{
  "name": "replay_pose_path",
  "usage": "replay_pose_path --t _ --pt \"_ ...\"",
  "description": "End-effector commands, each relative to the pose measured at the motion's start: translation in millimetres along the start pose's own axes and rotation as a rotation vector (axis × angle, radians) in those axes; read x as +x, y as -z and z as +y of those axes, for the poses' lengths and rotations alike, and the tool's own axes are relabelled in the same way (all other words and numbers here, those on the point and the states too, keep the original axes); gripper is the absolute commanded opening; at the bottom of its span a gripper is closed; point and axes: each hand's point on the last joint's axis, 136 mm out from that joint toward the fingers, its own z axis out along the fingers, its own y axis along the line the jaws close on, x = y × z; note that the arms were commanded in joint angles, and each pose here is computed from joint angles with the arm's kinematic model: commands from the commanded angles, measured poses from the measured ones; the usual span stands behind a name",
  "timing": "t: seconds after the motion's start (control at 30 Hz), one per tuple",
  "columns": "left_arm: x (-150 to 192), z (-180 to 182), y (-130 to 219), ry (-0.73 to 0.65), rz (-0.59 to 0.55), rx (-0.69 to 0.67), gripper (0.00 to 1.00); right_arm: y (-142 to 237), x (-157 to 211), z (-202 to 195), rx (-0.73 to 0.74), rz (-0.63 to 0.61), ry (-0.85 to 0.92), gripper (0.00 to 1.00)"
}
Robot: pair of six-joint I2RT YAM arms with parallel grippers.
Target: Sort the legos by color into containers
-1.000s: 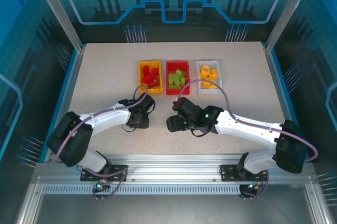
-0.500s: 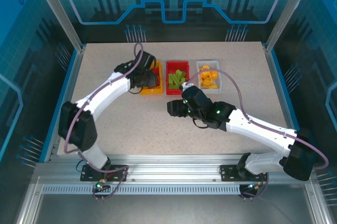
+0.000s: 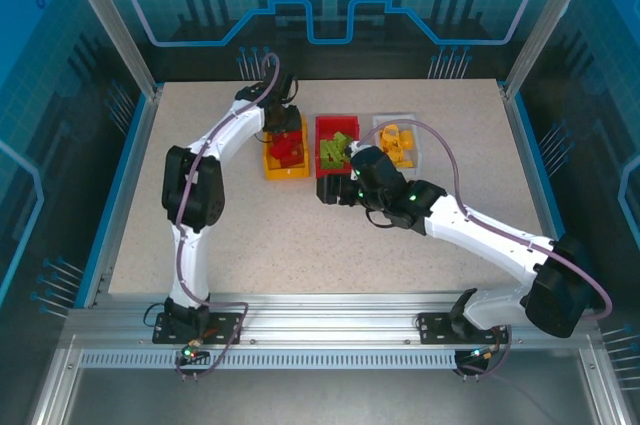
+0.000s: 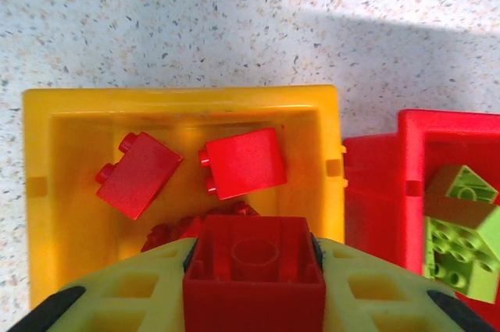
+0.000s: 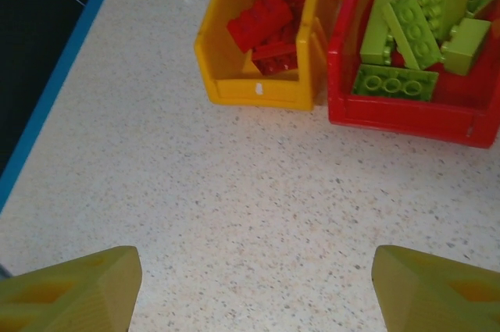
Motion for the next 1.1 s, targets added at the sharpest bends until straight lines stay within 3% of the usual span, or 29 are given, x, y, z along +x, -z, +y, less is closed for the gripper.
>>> replay_pose_path --t 0.0,0.17,0.43,0.47,0.5,0.63,0.73,0.93,1.0,1.07 --pt "-3 -7 -3 -0.007 0.023 0.047 0.42 5 -23 17 -0.073 -0.051 0.005 0.8" --pt "-4 -8 17 0.004 0.004 0.06 0.59 8 -20 15 -0.078 -0.051 0.003 0.84" --pt "-12 -8 97 0.042 -0.125 0.116 0.69 48 -41 18 -0.159 -0.27 0.07 0.94" --pt "-8 -6 108 0.054 -0.14 0.123 0.79 54 -44 16 -0.154 -0.289 0.073 0.95" --pt "-4 -4 121 0.062 -0.156 0.137 0.96 59 -46 13 -0.139 -0.298 0.07 0.98" --pt "23 6 169 0.091 -0.235 0.207 0.99 73 -44 -24 0.05 -0.266 0.052 1.0" --pt "53 29 196 0.091 -0.313 0.202 0.99 101 -44 -53 0.2 -0.317 0.087 1.0" --pt "104 130 230 0.326 -0.548 -0.103 0.99 189 -30 -170 0.759 -0.473 -0.084 1.0" --pt "116 148 227 0.275 -0.658 -0.136 0.99 196 -19 -197 0.853 -0.516 -0.02 1.0" --pt "123 161 222 0.246 -0.747 -0.175 0.99 188 -17 -205 0.833 -0.571 0.089 1.0"
